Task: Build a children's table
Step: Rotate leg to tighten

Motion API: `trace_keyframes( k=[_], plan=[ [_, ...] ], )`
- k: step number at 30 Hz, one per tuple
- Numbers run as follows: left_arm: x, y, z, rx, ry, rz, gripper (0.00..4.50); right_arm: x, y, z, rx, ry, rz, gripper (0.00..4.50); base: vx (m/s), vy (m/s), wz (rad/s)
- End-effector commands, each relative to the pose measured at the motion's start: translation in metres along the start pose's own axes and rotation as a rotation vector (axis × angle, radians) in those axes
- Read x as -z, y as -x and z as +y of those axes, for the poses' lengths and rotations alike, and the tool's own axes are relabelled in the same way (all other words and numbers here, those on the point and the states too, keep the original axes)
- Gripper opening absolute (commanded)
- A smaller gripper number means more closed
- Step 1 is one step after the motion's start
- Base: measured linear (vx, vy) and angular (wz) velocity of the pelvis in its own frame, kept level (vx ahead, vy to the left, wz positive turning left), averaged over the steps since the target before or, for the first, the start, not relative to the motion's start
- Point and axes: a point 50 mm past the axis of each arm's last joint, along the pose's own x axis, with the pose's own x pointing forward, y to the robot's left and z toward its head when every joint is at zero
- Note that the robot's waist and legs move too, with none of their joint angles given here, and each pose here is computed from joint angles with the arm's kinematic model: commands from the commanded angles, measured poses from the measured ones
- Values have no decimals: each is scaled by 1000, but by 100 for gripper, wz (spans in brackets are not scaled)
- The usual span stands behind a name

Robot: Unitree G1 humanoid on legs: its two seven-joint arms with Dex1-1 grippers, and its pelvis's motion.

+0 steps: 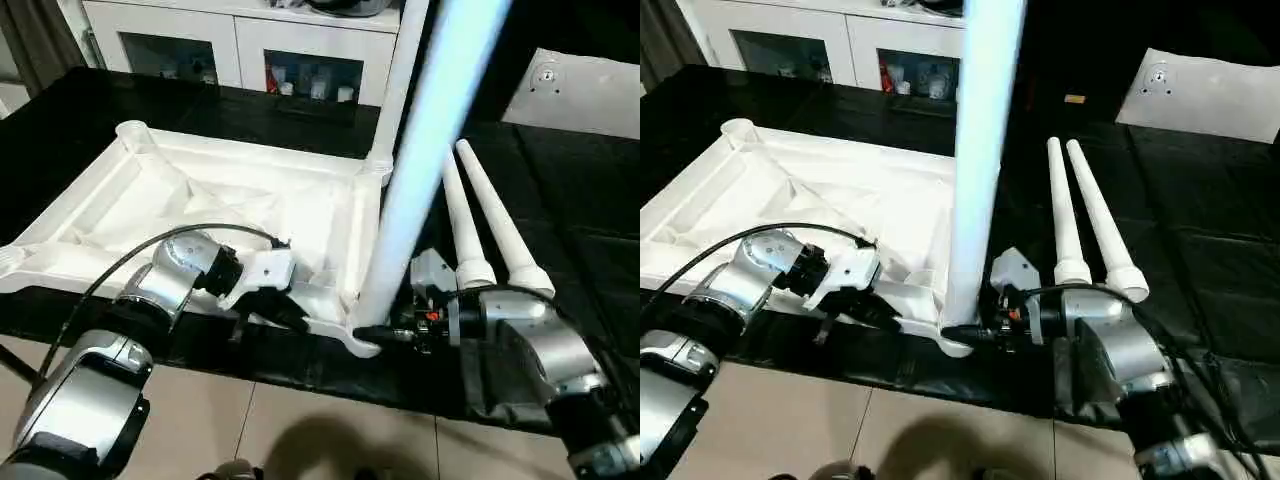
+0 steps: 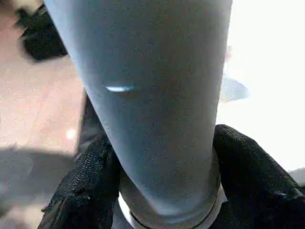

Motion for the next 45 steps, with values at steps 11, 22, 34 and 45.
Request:
trace_keyframes(
  k=[11, 22, 34, 45],
  plan=[
    [-52, -67, 16, -415, 216, -190, 0, -7, -73, 2, 554, -319, -147, 260, 0, 0, 0],
    [-45, -61, 16, -453, 142, -78, 0, -17, -67, -4, 665, -301, -233, 377, 0, 0, 0],
    [-15, -28, 4, -242, 16, -16, 0, -19, 3, -12, 483, -44, -218, 443, 0, 0, 0],
    [-8, -5, -2, 29, -86, 32, 0, -23, 36, -2, 67, 76, -52, 416, 0, 0, 0]
  ],
)
